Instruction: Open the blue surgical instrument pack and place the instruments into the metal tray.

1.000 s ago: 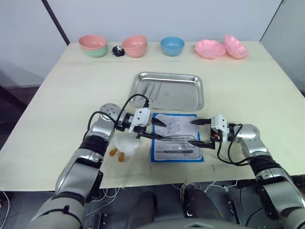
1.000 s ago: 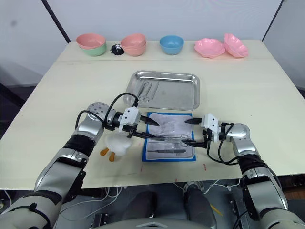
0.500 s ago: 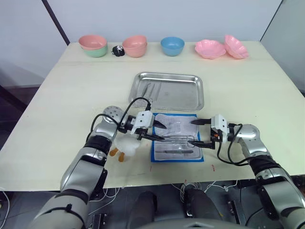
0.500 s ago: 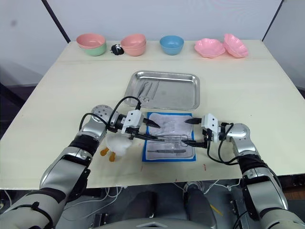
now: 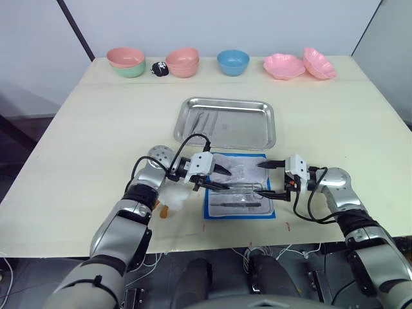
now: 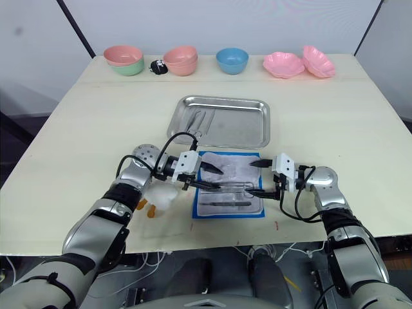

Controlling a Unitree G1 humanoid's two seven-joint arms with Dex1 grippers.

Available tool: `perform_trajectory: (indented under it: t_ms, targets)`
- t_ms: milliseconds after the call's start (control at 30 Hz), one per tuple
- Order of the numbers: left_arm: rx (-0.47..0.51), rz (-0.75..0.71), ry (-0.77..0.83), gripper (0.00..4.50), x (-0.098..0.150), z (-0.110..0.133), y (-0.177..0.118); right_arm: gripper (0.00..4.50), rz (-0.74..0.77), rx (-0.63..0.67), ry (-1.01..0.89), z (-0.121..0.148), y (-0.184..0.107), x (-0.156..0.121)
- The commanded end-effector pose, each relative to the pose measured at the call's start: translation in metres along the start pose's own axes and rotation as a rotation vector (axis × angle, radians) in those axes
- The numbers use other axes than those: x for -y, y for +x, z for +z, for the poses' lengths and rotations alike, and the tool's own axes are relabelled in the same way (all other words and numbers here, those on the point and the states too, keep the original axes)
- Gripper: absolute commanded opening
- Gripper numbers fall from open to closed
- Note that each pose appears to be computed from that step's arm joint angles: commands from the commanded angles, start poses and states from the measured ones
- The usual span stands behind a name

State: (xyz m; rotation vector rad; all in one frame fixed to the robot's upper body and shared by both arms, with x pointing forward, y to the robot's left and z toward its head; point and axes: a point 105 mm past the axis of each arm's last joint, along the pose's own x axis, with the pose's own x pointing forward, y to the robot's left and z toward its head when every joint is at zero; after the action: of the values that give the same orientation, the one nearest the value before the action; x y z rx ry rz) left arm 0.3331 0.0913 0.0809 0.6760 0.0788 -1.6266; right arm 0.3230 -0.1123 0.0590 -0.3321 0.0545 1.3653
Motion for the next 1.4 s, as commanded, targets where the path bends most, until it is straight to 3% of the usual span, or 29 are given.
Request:
perform_trajectory:
  t_ms: [33, 100, 567, 1400]
  targets:
    - [-0.002, -0.008, -0.024, 0.64, 0.005, -0.004, 0.002, 4.50, 0.064, -0.145, 0.108, -0.041, 0.003, -0.027]
    - [0.003, -0.012, -0.037, 0.01, 0.007, -0.005, 0.003, 4.50, 0.064, -0.145, 0.107, -0.041, 0.003, -0.026]
    - [0.002, 0.012, -0.079, 0.01, 0.007, -0.004, 0.001, 4.50, 0.069, -0.142, 0.103, -0.040, 0.005, -0.026]
    - [-0.135, 0.019, -0.069, 0.01, -0.010, 0.022, -0.024, 4.50, 0.077, -0.144, 0.105, -0.041, 0.006, -0.028]
